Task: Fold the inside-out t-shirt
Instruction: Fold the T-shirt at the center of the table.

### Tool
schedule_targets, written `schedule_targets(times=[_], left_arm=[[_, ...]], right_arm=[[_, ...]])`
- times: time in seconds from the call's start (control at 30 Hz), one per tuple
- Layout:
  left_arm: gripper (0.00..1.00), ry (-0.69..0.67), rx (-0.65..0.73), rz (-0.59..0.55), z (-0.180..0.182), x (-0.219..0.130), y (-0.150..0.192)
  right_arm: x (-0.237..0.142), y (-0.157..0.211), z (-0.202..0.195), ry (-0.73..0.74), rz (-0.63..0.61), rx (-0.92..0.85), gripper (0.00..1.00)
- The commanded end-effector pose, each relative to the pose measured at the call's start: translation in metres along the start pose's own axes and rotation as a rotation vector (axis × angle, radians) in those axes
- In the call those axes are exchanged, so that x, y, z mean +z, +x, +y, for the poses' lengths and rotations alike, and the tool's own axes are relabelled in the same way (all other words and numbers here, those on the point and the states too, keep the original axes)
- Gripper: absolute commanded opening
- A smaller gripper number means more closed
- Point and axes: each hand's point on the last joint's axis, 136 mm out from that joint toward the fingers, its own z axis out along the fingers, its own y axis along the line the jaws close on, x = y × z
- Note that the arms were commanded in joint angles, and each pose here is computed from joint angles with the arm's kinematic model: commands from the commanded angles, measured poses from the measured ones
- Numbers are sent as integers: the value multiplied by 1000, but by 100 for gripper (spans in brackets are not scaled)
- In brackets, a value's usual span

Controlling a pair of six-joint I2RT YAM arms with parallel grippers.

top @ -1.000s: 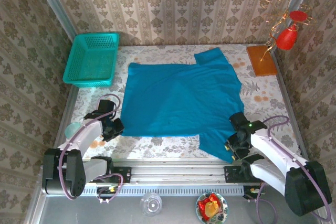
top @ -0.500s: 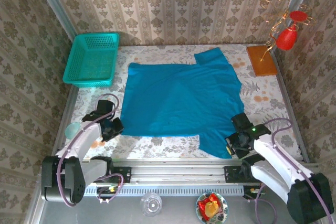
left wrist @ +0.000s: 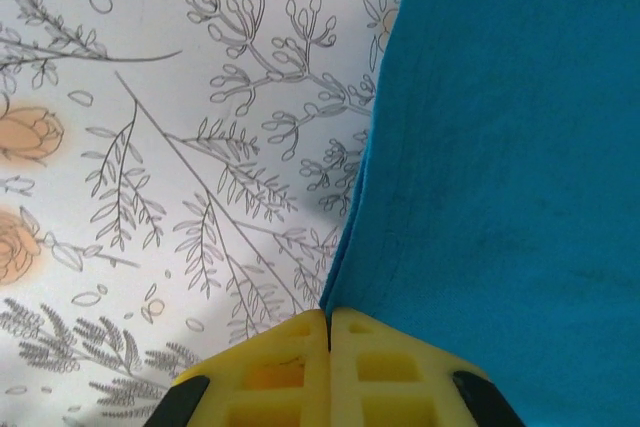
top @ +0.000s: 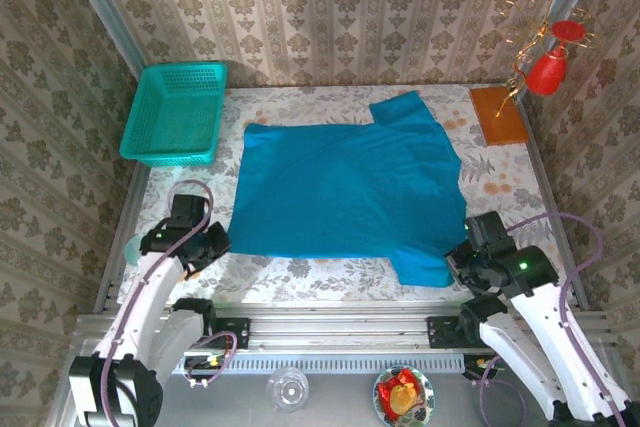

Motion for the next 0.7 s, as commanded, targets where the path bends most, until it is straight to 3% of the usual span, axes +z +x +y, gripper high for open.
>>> schedule_targets(times=[0.0, 0.3, 0.5, 0.67], left_arm=[[0, 16, -33, 5, -2, -18, 4], [0, 69, 22, -9, -22, -18, -12], [0, 63, 80, 3, -39, 1, -36], [0, 30, 126, 3, -48, 12, -57]], right_arm=[[-19, -2, -19, 52, -32, -19, 0], [-28, -23, 25, -26, -113, -151, 0], [-19, -47, 88, -78, -176, -368, 0], [-3, -63, 125, -62, -181, -444, 0]])
